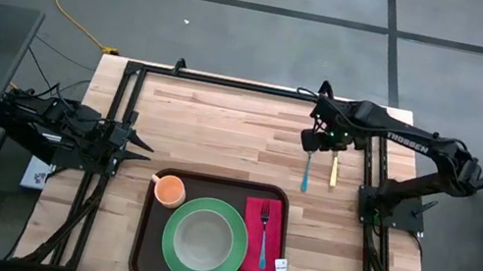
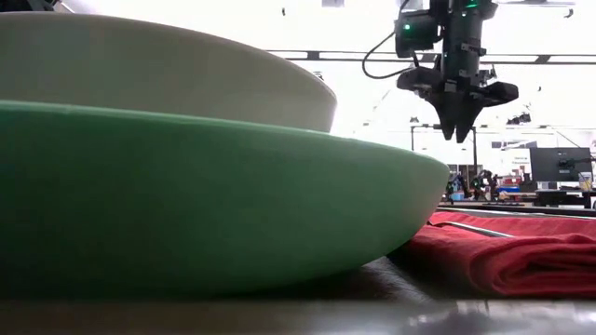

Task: Set up tray
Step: Put the blue spoon on the red napkin

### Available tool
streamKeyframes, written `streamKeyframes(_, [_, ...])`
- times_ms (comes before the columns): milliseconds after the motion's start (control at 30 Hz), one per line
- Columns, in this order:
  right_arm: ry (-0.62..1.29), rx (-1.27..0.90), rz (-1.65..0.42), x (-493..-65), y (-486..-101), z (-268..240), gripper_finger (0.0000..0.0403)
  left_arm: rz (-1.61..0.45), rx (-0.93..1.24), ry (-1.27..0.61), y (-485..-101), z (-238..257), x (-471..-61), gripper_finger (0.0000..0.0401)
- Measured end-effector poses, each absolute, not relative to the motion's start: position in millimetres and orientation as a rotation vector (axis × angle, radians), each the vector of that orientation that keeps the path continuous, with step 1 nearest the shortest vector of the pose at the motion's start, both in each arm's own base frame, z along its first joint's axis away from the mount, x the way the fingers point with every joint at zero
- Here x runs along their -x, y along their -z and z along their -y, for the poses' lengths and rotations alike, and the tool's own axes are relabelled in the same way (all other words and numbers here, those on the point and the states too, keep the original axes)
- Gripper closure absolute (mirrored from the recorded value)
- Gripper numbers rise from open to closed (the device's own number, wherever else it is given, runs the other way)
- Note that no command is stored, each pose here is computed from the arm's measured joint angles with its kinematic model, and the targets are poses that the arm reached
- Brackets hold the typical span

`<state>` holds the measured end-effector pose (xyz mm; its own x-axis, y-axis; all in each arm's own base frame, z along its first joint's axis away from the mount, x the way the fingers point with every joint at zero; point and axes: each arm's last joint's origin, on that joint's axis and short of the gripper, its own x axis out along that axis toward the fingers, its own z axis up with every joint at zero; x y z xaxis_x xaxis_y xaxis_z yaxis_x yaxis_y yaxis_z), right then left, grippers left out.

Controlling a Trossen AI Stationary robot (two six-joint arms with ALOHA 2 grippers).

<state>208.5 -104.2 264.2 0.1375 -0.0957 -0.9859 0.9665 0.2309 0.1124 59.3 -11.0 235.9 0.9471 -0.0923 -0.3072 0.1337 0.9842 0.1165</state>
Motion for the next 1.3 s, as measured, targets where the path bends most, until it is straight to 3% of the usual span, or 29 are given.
streamKeyframes(667, [0.979,-1.045,-1.08,-214.0,-264.2,107.4,0.0329,-0.305,-0.136,0.116,-236.0,11.0,-59.3,0.0265])
streamKeyframes(1300, [1.016,-1.034,-1.21,-232.4,-231.7,115.1,0.033,-0.306,-0.137,0.116,-235.9,11.0,-59.3,0.0265])
